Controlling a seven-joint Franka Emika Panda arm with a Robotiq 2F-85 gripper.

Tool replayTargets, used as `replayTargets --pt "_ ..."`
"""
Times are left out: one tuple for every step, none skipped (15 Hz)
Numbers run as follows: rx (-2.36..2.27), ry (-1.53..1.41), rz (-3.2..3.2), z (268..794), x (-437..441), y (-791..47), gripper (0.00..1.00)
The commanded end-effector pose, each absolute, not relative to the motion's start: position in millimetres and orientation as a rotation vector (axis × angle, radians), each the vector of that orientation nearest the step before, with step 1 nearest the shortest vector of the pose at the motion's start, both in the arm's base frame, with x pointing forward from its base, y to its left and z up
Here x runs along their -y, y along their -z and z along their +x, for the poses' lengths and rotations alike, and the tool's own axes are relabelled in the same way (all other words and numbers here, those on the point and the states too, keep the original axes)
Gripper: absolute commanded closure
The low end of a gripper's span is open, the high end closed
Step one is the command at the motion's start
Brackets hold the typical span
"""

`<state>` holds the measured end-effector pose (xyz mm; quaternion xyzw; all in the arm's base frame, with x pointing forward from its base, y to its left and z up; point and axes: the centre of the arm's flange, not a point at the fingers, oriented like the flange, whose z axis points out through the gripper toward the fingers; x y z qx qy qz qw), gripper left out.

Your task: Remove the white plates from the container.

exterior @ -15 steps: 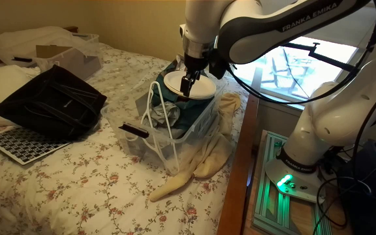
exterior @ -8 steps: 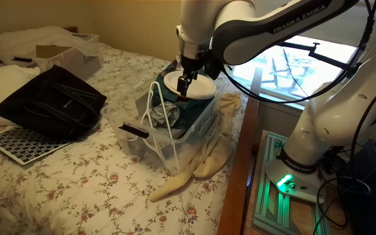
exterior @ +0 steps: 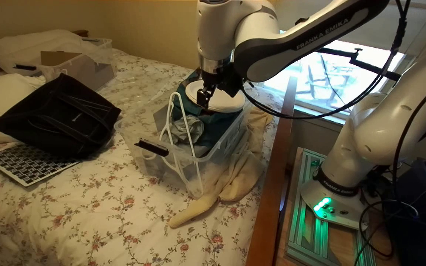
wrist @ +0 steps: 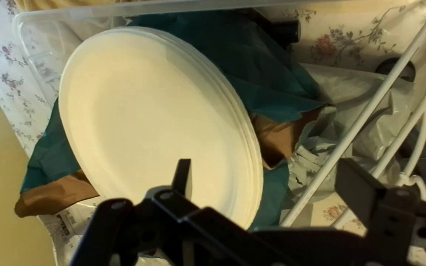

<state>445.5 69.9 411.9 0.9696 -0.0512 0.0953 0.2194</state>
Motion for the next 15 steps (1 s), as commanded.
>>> replayTargets --pt "0.203 -0.271 2.633 470.9 -66.7 -399.9 0.00" --pt "0.212 -0.267 2.626 474.3 -65.6 -396.8 0.00" --pt "0.221 -0.258 2.620 478.3 -63.9 -392.2 0.00" --pt "0.229 -0.256 2.613 481.3 -63.1 -388.9 0.00" --pt "0.245 -0.258 2.602 484.7 -61.6 -385.3 0.00" --pt "0.257 -0.254 2.591 488.2 -59.8 -381.4 0.00" --pt "0.274 -0.258 2.575 491.2 -58.8 -378.0 0.00" --pt "0.286 -0.259 2.562 495.1 -57.1 -373.2 0.00" --pt "0.303 -0.266 2.546 498.2 -55.5 -369.3 0.00" --pt "0.319 -0.276 2.534 501.2 -54.2 -366.2 0.00" --pt "0.334 -0.286 2.517 504.0 -53.1 -363.2 0.00" --pt "0.351 -0.295 2.503 506.9 -51.7 -360.4 0.00" --pt "0.363 -0.299 2.493 509.4 -51.0 -357.9 0.00" --pt "0.375 -0.295 2.480 512.2 -50.1 -355.3 0.18" --pt "0.387 -0.292 2.467 514.2 -49.5 -352.7 0.26"
